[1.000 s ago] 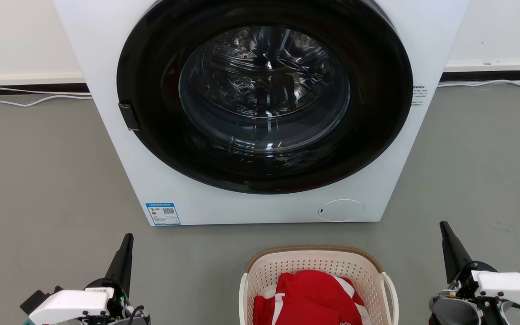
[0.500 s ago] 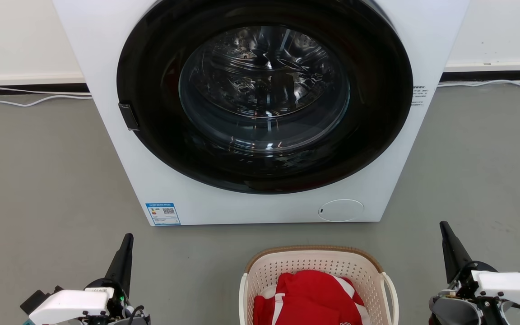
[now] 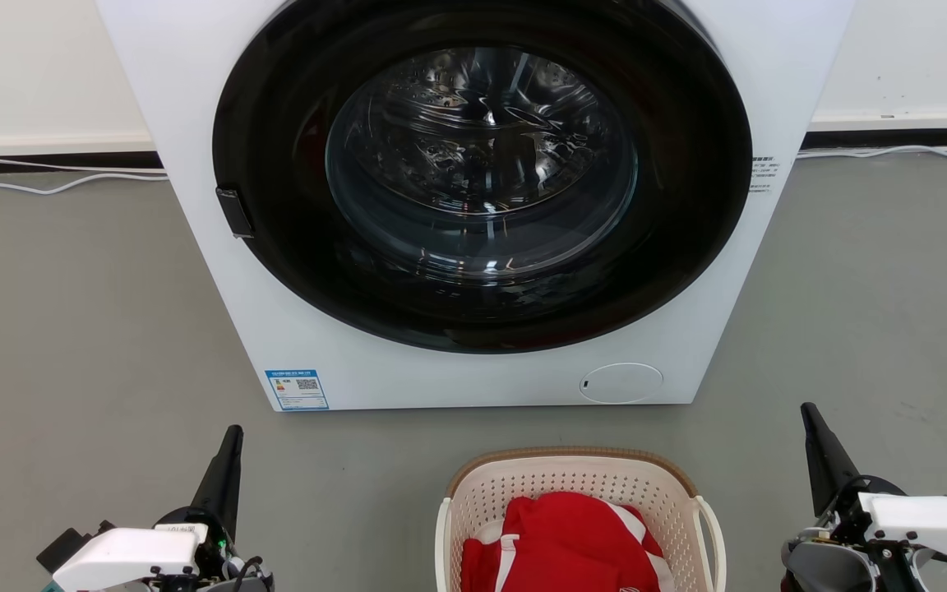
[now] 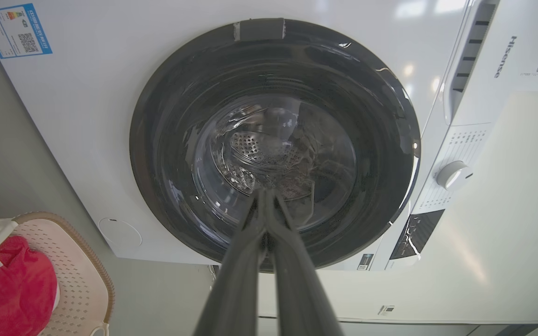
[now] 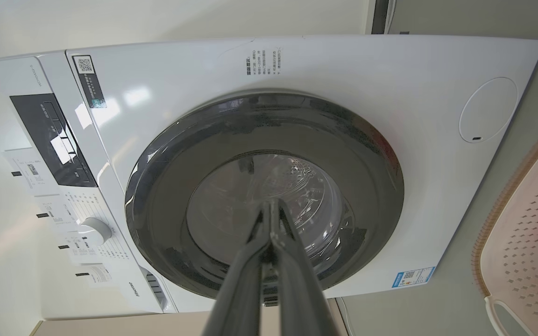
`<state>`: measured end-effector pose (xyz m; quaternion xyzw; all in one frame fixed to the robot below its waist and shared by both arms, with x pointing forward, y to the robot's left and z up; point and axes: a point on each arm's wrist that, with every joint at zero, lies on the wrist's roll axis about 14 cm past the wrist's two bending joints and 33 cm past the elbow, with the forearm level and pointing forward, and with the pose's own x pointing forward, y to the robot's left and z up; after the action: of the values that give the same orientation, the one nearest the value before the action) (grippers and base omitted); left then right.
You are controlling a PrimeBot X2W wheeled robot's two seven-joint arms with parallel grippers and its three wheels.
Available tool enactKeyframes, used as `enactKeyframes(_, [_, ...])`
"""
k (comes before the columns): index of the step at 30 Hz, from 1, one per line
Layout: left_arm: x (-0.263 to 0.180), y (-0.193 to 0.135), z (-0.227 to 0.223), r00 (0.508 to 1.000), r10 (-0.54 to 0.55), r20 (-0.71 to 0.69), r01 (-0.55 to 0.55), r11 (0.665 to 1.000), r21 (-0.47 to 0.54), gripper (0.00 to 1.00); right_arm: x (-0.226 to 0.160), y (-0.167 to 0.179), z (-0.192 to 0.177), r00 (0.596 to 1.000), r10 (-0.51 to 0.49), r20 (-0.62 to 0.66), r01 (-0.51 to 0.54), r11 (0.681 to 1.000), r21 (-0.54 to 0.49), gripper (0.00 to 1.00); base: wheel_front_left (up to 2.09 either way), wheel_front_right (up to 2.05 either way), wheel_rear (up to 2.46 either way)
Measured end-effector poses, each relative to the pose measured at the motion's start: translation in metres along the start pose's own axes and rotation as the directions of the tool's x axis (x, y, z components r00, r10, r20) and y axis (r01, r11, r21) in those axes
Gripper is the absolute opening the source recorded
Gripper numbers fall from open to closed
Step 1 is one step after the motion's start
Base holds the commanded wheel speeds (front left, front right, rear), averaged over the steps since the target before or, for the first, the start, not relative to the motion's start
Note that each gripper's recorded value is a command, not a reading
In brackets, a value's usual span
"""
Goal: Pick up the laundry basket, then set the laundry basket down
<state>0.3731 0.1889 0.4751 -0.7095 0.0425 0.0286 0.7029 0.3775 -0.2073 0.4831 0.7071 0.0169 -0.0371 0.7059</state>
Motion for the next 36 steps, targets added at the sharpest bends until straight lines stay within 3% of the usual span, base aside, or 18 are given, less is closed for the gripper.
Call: enactKeyframes(36, [0.0,0.0,0.0,1.0,0.0,0.0,0.0,1.0,0.0,0.0,0.0,0.0,0.0,1.0,0.0,0.0,0.0,1.0,0.0,0.0,0.0,0.0,0.0])
